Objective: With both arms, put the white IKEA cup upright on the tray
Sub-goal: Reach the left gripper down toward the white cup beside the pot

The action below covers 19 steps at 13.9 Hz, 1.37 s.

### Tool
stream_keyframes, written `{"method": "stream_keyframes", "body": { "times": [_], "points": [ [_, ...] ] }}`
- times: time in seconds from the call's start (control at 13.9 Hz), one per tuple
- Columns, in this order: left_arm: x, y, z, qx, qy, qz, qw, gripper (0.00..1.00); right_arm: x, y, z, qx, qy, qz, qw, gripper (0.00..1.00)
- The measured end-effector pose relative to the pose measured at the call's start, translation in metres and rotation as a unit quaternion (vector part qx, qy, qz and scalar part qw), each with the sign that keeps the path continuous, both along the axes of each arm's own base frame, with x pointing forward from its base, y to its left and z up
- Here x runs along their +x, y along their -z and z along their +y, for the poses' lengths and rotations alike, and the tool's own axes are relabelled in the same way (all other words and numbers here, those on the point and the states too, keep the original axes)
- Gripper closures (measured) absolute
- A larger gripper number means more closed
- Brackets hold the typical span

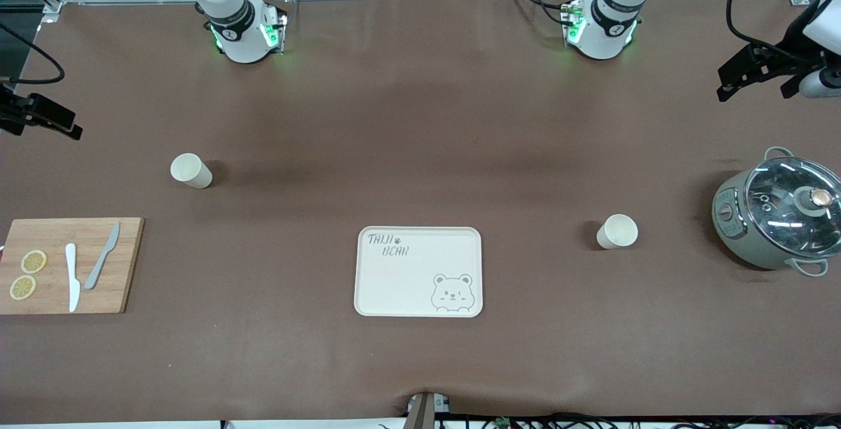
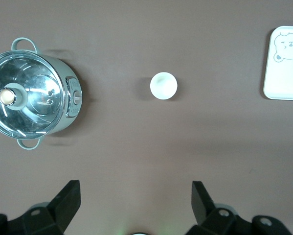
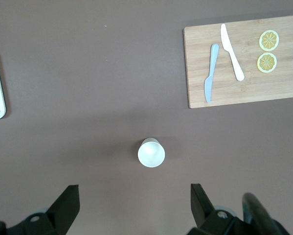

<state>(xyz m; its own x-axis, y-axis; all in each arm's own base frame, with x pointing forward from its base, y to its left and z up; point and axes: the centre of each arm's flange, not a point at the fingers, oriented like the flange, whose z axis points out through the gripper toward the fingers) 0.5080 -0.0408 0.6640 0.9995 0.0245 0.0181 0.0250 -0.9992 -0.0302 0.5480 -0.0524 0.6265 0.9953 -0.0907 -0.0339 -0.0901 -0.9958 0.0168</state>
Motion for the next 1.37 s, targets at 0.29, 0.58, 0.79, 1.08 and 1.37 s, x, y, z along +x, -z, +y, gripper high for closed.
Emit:
{"method": "stream_keyframes", "body": {
  "times": [0.29, 0.58, 0.79, 1.08, 1.37],
  "points": [
    [0.000, 0.000, 0.000, 0.000, 0.000, 0.000, 1.000, 0.00, 0.000, 0.000, 0.000, 0.000, 0.000, 0.000, 1.000, 0.00],
    [0.007, 0.010, 0.013, 0.000, -0.013, 0.011, 1.000, 0.00, 0.000, 0.000, 0.000, 0.000, 0.000, 0.000, 1.000, 0.00],
    [0.023, 0.034, 0.020, 0.000, -0.019, 0.029, 0.999, 0.00, 0.001, 0.003, 0.000, 0.000, 0.000, 0.002, 1.000, 0.00],
    [0.055, 0.074, 0.024, -0.002, -0.022, 0.032, 0.999, 0.00, 0.003, 0.004, 0.001, 0.000, -0.001, 0.003, 1.000, 0.00],
    [0.082, 0.133, 0.025, -0.003, -0.022, 0.044, 0.999, 0.00, 0.003, 0.006, 0.000, 0.000, -0.001, 0.004, 1.000, 0.00]
  ]
}}
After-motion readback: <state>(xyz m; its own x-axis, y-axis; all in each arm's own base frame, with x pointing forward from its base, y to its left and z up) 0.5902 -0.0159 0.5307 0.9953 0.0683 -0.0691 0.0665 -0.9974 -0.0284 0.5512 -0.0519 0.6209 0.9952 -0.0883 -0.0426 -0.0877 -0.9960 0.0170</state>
